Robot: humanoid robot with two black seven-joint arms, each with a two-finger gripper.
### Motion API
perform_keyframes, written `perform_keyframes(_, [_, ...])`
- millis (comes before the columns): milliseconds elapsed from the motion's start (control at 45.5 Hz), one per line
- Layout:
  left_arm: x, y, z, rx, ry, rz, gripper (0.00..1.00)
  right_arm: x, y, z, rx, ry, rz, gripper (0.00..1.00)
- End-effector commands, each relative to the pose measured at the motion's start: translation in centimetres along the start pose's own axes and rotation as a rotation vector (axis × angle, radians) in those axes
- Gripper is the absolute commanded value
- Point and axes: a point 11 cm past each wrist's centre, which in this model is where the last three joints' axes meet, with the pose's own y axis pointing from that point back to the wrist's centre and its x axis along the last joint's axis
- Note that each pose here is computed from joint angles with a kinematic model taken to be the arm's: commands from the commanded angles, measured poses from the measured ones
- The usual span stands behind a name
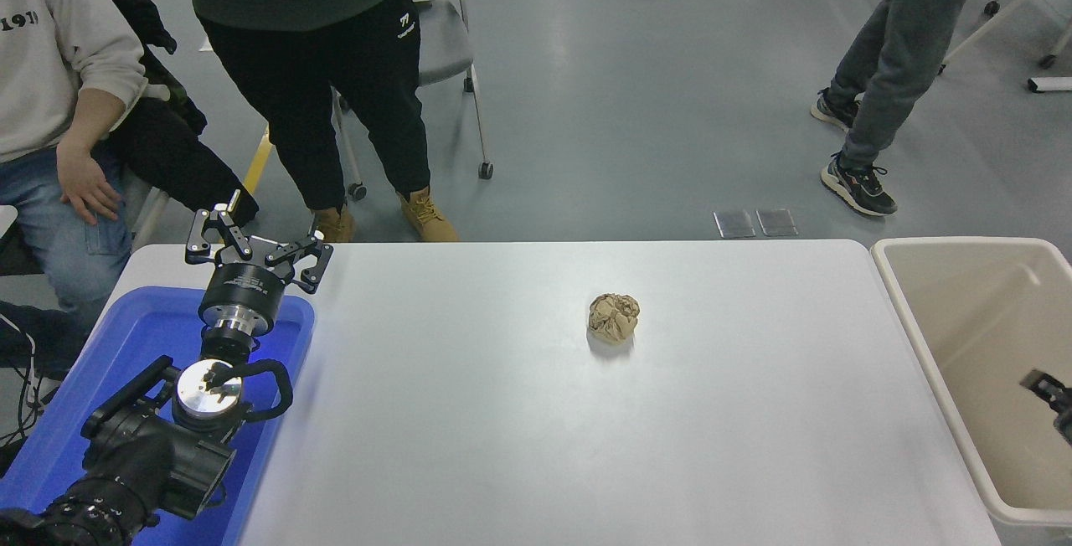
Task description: Pick up foil plate and place in dustbin
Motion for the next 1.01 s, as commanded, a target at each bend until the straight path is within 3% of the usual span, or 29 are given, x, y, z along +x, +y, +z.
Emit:
perform_keyframes(0, [0.0,0.0,0.0,0.000,0.000,-0.001,0.99,6.9,3.2,-5.8,0.141,-0.081,0.041,1.00])
perform_keyframes(242, [0.0,0.0,0.0,0.000,0.000,0.001,0.99,12.0,8.3,-12.0,0.264,0.026,0.045,1.00])
perform_keyframes(593, [0.0,0.0,0.0,0.000,0.000,-0.001,0.99,12.0,17.0,-21.2,0.391,0.344,0.026,1.00])
perform_keyframes(857, [0.0,0.0,0.0,0.000,0.000,-0.001,0.99,8.9,23.6,-23.9,0.415,0.578,-0.245,1.00])
perform_keyframes(989, [0.0,0.0,0.0,0.000,0.000,-0.001,0.99,7.8,26.6,-25.3,0.436,0.667,-0.304,1.00])
